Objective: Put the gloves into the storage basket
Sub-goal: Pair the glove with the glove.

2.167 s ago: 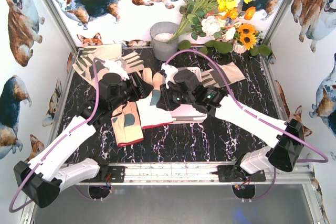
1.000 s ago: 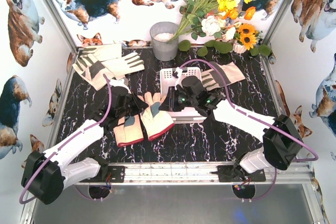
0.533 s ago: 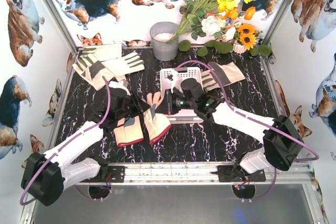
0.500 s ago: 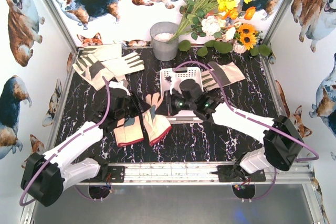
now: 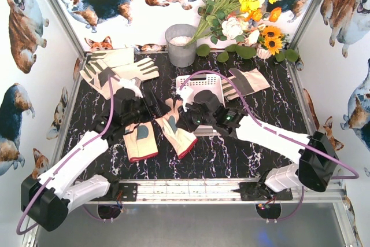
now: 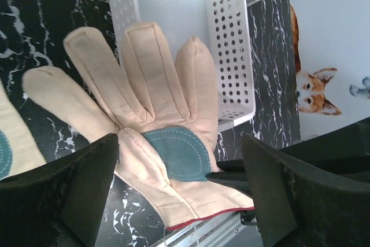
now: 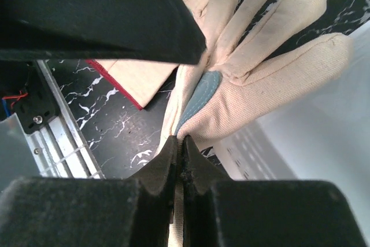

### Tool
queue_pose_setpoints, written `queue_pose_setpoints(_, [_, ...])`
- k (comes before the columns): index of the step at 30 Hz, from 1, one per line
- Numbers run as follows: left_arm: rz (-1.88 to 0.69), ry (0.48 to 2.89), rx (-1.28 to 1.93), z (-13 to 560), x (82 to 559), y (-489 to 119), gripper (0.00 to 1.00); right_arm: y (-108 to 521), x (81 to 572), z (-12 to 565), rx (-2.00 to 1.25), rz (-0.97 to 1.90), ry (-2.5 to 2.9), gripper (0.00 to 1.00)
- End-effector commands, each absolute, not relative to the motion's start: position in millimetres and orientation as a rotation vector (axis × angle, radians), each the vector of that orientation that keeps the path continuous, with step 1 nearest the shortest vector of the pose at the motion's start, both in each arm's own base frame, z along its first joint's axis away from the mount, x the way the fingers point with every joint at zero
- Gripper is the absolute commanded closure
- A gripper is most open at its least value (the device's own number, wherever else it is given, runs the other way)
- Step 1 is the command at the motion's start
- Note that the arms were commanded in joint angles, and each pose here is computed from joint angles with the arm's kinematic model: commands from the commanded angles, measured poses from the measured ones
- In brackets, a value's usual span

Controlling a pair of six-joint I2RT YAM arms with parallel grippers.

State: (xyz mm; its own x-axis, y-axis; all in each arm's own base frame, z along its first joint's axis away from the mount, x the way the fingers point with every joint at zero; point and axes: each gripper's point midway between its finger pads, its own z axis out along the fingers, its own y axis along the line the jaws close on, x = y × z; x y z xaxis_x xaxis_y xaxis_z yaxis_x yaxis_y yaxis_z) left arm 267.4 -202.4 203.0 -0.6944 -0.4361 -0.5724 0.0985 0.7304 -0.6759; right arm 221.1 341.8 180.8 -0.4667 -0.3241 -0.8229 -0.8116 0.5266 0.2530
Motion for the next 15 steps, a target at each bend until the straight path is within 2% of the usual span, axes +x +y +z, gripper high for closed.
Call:
queue_pose_setpoints(1, [-1.023, 2.167, -0.151, 219, 267, -224, 0.17, 341, 231, 226, -0.977, 0.774, 1.805, 1.0])
queue_pose_setpoints(15, [-1.134, 2.189, -0.078, 218, 277, -261, 0.05, 332, 229, 234, -1.075, 0.677, 1.653, 1.0])
